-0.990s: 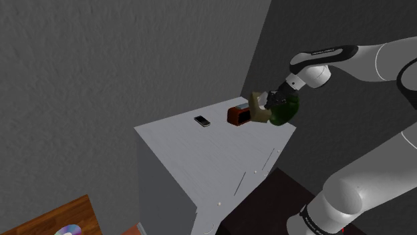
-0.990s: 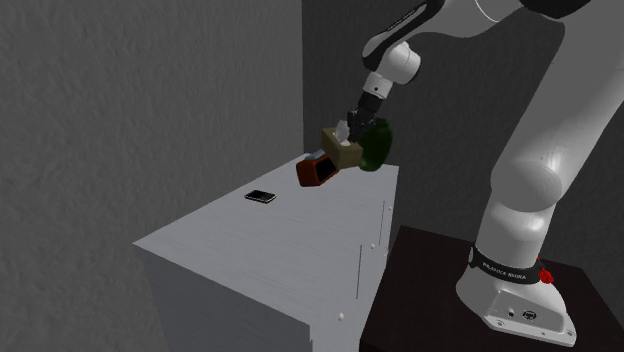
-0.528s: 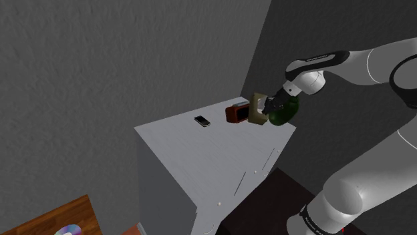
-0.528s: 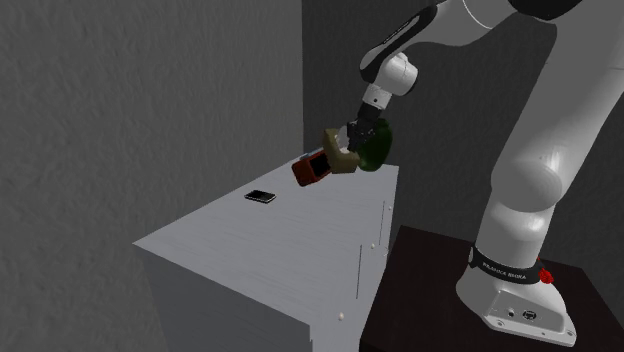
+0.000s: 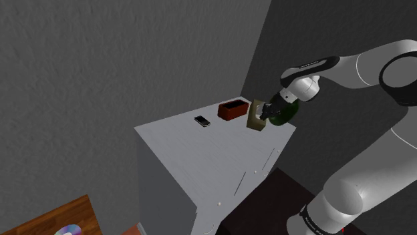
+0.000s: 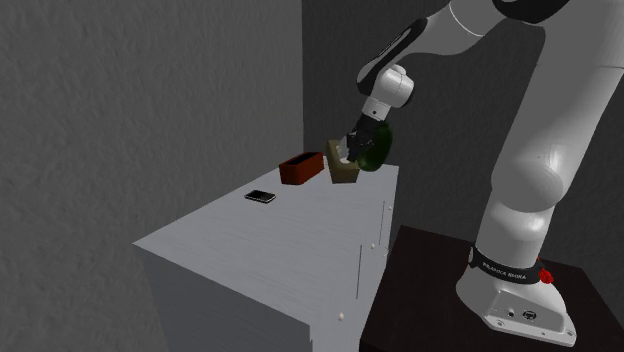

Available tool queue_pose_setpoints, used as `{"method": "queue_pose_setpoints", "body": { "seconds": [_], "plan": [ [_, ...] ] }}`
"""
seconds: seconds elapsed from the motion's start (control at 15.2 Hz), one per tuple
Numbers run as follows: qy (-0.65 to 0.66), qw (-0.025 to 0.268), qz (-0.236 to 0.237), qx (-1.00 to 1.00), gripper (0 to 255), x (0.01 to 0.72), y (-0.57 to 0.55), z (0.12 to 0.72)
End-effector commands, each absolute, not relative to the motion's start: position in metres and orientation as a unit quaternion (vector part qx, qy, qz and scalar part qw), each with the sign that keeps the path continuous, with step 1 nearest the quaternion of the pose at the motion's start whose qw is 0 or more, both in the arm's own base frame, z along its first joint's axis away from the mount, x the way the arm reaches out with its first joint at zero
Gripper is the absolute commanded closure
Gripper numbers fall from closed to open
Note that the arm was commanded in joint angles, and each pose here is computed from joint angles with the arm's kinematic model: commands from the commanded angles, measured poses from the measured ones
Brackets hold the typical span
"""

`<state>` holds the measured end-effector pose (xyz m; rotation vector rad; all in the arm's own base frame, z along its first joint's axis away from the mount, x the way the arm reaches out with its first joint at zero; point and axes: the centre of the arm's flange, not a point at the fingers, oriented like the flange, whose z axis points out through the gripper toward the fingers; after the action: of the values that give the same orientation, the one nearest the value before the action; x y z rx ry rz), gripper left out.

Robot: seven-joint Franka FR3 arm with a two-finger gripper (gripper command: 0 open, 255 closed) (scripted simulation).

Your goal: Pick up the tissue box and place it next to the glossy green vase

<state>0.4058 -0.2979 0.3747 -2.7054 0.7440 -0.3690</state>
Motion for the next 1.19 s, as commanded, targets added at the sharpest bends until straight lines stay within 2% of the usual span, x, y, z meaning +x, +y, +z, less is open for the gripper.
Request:
{"method": "queue_pose_setpoints", "body": {
  "seconds": [0.0,0.33,0.4,0.73,0.99,1.12],
  "plan": [
    [0.26,0.155,-0.129,-0.944,255,0.406,-0.297,0.373],
    [0.26,0.155,-0.129,-0.944,255,0.406,-0.297,0.373],
    [0.26,0.155,-0.129,-0.944,0,0.406,-0.297,0.373],
    [0.26,0.155,-0.129,-0.944,0,0.406,-0.297,0.373],
    [0.26,0.155,-0.129,-0.944,0,0.389,-0.309,0.418],
    [0.26,0.155,-0.129,-0.944,0,0.389,-0.309,0.418]
  ]
}}
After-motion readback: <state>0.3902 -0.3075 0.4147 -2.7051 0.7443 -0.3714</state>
